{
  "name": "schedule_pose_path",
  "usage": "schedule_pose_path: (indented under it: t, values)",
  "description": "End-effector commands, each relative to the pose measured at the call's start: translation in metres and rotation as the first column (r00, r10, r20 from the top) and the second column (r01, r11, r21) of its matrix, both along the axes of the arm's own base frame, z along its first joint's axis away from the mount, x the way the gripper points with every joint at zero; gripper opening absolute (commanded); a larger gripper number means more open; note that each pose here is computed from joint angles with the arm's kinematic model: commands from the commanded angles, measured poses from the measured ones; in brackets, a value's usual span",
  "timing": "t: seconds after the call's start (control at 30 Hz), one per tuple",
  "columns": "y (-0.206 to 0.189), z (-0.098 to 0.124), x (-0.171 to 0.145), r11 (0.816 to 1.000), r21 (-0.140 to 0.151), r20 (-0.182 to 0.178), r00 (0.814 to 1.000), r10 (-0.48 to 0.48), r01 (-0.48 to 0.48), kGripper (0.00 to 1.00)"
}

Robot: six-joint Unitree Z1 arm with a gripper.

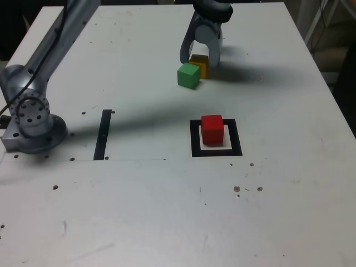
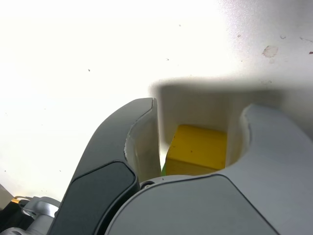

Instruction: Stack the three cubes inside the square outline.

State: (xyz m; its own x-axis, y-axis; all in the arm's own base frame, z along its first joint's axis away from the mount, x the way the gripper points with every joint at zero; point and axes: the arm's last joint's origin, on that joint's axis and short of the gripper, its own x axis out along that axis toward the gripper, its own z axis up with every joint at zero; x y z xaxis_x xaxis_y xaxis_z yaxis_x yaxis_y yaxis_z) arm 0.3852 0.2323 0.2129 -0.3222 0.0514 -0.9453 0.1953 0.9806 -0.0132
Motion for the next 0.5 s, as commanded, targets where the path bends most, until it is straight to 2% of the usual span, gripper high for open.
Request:
schedule_pose_path:
  t: [0.0, 0.3, 0.47]
  values:
    - [-0.0002, -0.0014, 0.0011, 1.000, -0.001, -0.004, 1.000, -0.004, 0.004, 0.40]
    - [-0.0008, 0.0004, 0.0010, 1.000, 0.000, -0.001, 1.000, -0.004, 0.004, 0.40]
    - [-0.0046, 0.0064, 0.0021, 1.000, 0.011, 0.010, 1.000, -0.014, 0.014, 0.40]
